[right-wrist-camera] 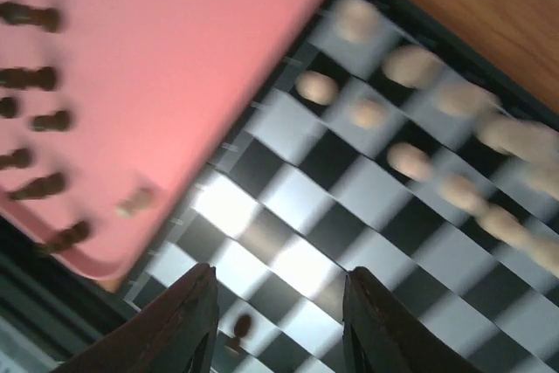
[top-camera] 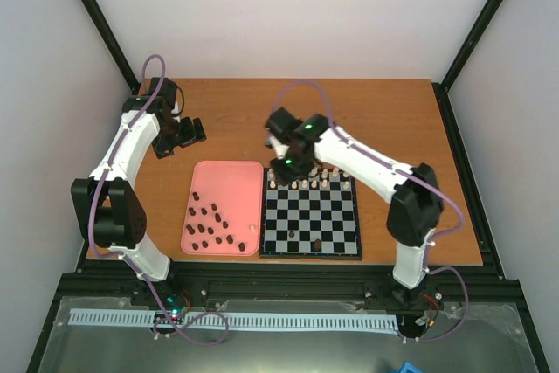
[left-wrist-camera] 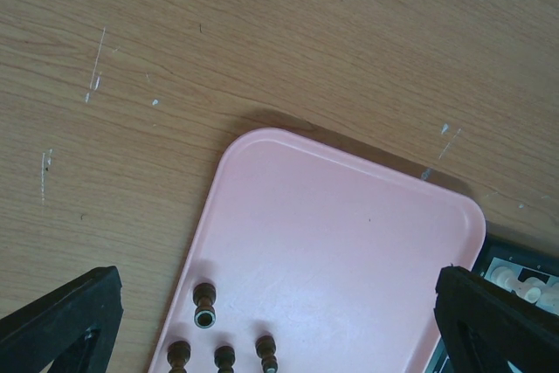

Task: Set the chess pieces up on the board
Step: Pick up the chess piece from the storage box.

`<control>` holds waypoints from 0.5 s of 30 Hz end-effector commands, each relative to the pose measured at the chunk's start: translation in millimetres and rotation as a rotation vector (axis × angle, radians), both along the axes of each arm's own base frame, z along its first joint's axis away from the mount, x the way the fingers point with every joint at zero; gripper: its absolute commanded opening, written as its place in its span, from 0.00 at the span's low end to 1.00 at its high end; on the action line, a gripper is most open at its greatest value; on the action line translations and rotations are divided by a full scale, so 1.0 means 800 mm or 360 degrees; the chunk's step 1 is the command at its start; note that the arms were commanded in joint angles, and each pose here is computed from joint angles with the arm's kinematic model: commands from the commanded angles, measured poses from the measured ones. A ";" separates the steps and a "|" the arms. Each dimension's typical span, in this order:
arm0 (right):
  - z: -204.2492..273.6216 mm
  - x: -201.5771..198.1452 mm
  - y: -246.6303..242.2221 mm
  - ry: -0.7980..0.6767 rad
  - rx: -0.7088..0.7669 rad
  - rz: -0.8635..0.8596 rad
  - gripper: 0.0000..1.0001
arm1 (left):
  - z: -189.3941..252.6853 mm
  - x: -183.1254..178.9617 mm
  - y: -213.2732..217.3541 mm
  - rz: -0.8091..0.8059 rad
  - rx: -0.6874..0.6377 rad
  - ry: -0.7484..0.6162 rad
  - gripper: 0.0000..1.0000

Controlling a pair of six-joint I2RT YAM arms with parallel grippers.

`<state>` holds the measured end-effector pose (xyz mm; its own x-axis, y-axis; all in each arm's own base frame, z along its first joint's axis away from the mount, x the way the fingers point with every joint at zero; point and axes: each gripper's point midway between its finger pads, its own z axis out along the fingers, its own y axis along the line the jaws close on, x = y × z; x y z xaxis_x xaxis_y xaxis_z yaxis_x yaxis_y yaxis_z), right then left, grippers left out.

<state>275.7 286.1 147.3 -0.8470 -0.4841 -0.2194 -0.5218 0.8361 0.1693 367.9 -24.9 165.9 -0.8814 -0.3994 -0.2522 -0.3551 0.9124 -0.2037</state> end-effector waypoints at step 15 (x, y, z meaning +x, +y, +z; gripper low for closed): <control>-0.099 -0.120 0.160 0.0293 -0.0015 0.0617 0.41 | 0.029 -0.012 -0.003 -0.0012 -0.0022 -0.0115 1.00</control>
<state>185.4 413.6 76.3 -0.6445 -0.7584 -0.0968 -0.7513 0.6046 0.2646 359.3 -25.1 181.6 -0.8695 -0.3997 -0.2903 -0.3447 0.9118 -0.2231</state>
